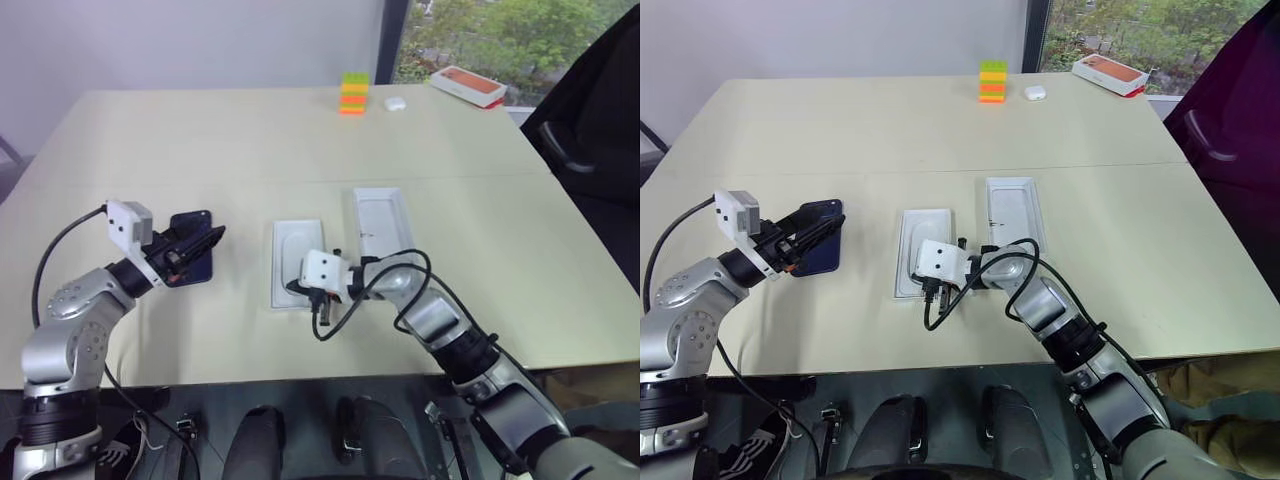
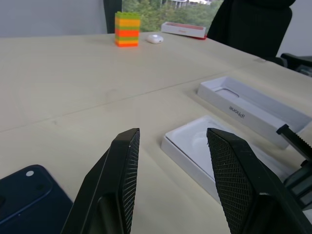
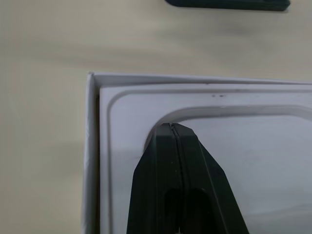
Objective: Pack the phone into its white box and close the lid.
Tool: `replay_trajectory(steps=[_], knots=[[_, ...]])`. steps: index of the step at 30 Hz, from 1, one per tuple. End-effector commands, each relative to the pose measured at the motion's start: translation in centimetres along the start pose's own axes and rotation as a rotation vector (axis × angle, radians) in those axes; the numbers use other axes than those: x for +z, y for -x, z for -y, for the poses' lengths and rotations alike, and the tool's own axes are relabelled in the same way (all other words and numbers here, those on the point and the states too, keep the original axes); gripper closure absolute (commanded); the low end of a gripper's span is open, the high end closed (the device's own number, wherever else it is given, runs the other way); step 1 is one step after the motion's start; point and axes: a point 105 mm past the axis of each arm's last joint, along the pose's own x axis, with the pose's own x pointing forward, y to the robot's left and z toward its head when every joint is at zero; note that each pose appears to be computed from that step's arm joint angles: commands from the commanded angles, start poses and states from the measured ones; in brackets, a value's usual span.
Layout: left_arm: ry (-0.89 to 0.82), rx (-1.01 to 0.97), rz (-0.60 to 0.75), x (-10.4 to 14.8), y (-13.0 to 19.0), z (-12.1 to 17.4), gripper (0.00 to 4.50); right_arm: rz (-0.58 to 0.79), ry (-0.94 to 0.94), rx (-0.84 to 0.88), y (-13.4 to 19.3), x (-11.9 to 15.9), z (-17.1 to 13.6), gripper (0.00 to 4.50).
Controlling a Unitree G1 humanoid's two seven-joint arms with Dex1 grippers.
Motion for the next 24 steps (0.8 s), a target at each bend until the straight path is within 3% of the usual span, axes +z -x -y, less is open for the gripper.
replay_trajectory(steps=[1,12,17,24], knots=[[-0.049,-0.001,0.020,0.9,-0.1,0.0,2.19,0.034,0.055,0.032,-0.4,1.3,-1.0,4.48],[-0.067,0.007,0.020,1.1,-0.2,-0.1,2.19,0.004,0.094,0.016,-0.4,0.6,-0.8,4.48],[-0.062,0.005,0.025,1.1,-0.4,0.0,2.19,0.026,0.054,-0.101,-0.5,1.6,2.0,4.48],[-0.061,0.003,0.025,1.2,-0.4,-0.1,2.19,0.106,-0.039,-0.010,1.1,4.0,2.2,4.48]])
